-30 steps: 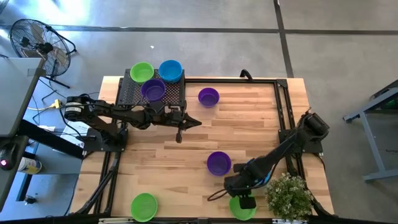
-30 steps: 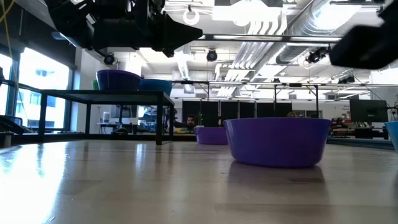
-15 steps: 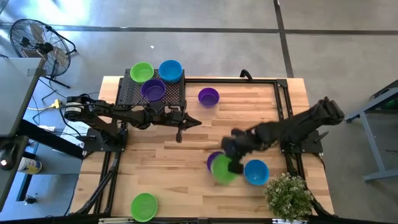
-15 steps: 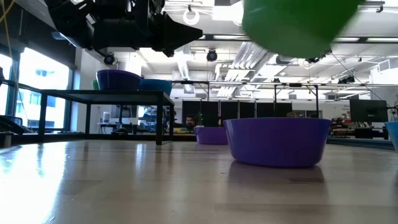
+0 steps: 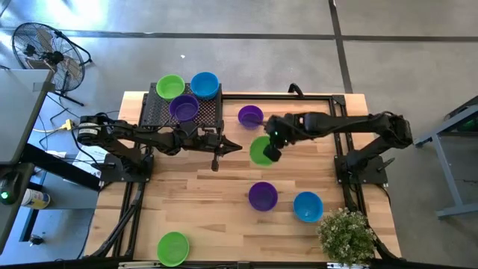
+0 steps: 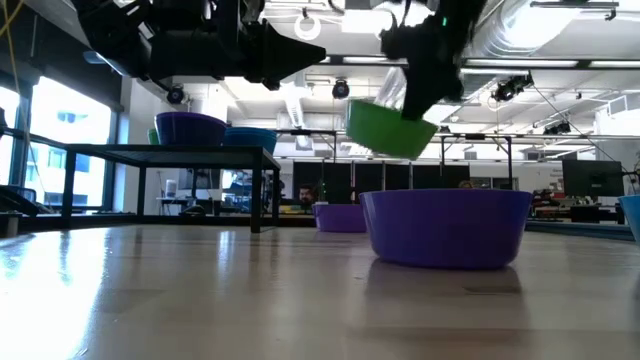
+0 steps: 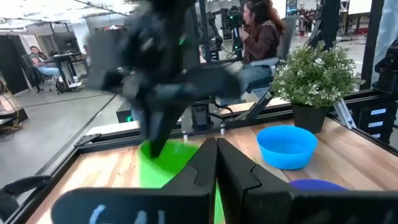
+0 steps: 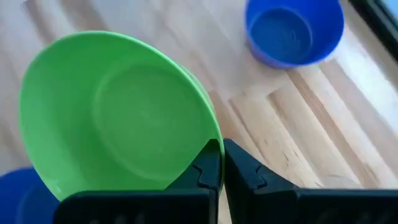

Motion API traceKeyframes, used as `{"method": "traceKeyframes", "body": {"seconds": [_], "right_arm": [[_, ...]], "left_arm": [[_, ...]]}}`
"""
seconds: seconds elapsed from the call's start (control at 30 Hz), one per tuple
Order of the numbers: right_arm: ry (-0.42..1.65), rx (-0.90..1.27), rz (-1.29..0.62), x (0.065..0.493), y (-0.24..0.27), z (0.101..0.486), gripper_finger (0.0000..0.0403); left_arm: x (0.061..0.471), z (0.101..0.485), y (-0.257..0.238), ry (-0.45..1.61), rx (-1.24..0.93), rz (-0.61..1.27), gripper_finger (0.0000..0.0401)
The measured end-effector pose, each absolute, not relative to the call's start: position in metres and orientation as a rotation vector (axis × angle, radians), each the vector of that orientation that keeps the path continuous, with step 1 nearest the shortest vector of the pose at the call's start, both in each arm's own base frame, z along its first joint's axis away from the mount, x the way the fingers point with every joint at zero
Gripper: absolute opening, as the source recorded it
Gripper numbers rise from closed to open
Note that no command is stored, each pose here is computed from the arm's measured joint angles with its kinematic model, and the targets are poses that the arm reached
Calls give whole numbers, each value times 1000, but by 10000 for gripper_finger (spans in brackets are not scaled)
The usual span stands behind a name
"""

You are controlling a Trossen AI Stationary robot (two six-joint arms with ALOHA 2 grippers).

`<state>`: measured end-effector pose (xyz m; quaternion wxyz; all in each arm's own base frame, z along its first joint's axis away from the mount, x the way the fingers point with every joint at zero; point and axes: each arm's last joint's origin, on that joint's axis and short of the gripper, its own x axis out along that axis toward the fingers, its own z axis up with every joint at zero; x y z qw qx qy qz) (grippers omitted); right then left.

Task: Pick & Place Mini bowls
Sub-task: Stack the green bowl on top of the green bowl on the shelf

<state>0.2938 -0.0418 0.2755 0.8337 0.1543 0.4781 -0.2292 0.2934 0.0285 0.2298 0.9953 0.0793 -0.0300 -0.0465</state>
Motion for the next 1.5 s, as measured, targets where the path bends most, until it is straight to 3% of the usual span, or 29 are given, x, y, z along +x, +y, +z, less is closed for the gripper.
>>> {"method": "traceKeyframes", "body": {"seconds": [0.3, 0.77, 1.3, 1.5], "right_arm": [[841, 631, -586, 282, -86, 208, 3], [854, 682, -569, 307, -71, 173, 14], [811, 573, -462, 319, -55, 170, 54], [714, 308, -400, 302, -37, 200, 12]], "left_arm": [[293, 230, 28, -60, 162, -94, 1], [293, 230, 28, -62, 188, -95, 1], [294, 225, 28, -17, 188, -99, 1], [297, 224, 26, 51, 147, -108, 1]]}}
